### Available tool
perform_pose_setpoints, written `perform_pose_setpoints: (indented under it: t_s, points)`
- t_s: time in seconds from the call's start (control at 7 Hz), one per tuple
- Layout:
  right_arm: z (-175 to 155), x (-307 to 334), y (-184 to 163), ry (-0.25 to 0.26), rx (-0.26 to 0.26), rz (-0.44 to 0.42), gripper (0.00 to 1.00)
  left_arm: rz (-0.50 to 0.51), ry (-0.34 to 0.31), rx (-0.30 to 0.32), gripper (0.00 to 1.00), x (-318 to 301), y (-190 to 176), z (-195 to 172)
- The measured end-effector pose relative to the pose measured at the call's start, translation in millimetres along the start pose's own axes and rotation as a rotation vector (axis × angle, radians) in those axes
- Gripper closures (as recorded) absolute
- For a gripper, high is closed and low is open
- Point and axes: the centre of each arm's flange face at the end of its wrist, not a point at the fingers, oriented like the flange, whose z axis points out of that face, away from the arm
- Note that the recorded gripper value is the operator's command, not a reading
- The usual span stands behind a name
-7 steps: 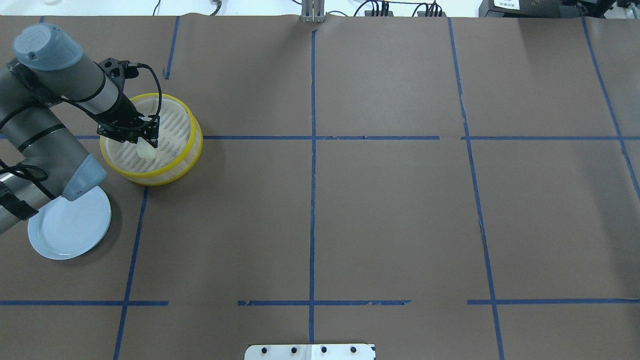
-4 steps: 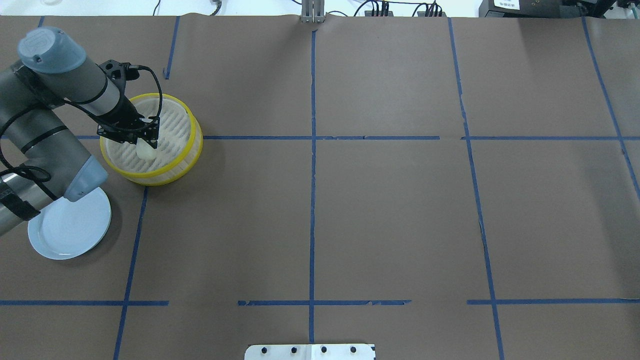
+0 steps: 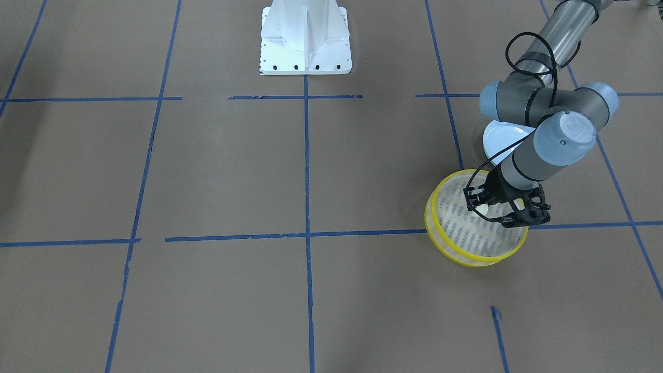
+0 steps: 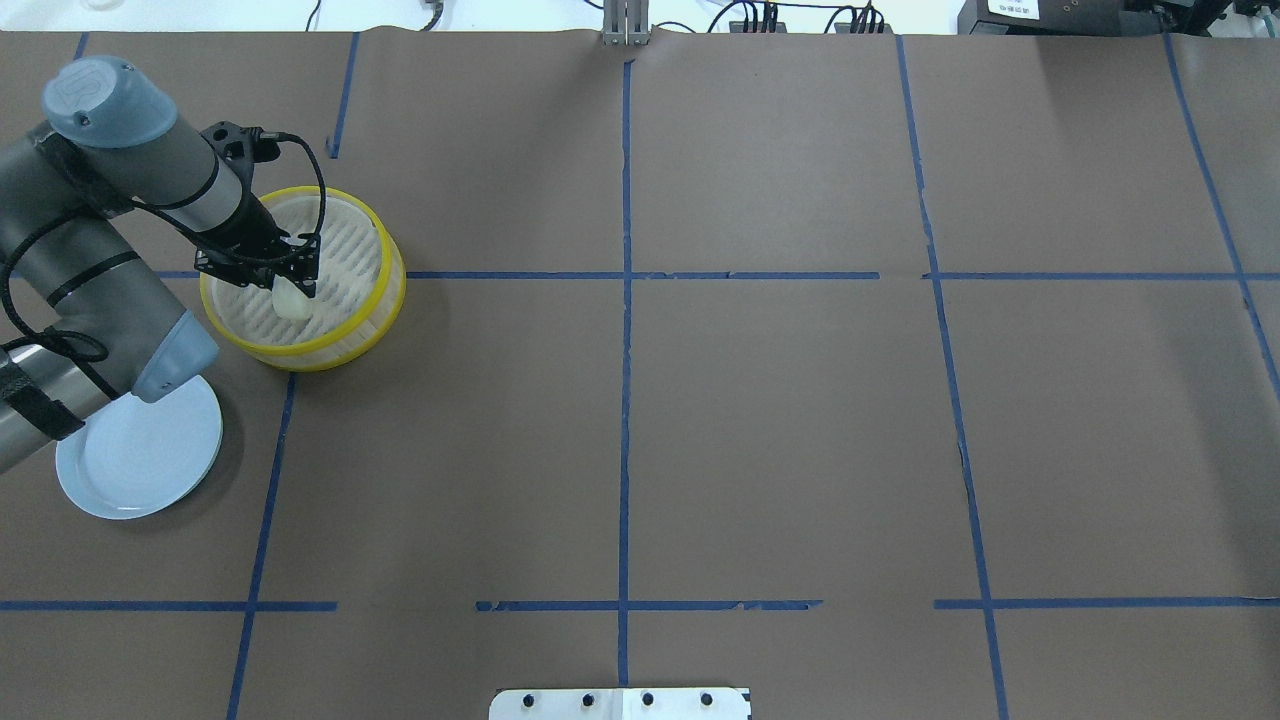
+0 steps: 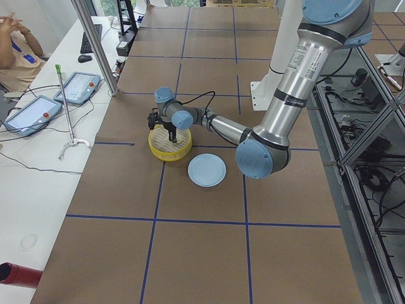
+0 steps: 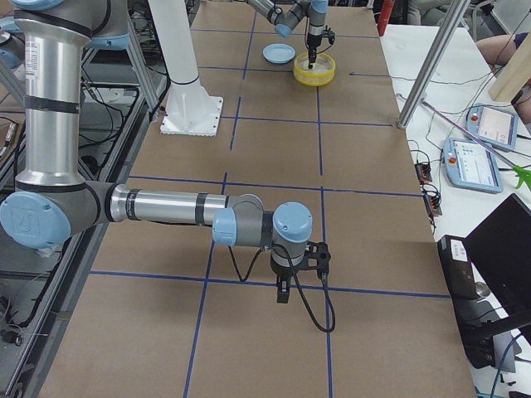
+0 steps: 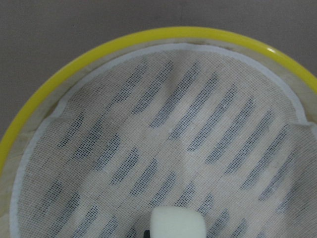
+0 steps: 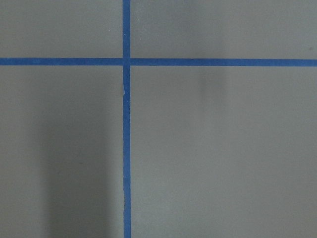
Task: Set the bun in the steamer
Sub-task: 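Lower the bun into the steamer and open the left gripper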
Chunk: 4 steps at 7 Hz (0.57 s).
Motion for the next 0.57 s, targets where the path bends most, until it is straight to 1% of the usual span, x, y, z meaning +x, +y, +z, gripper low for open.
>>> perform_pose_setpoints:
  t_s: [0.14,0.29,0.43,0.57]
  points:
    - [0.0,0.0,0.0,0.000,0.000,0.000,0.00,0.000,-0.001,-0.002,0.49,0.1,0.3,1.7]
    - [0.0,0.0,0.0,0.000,0.000,0.000,0.00,0.002,-0.002,-0.003,0.40,0.4,0.6,2.5]
    - [0.0,0.0,0.0,0.000,0.000,0.000,0.00,0.004,-0.002,-0.004,0.17,0.5,1.0,3.2]
    - [0.0,0.0,0.0,0.000,0.000,0.000,0.00,0.008,-0.002,-0.004,0.01,0.4,1.3,3.4]
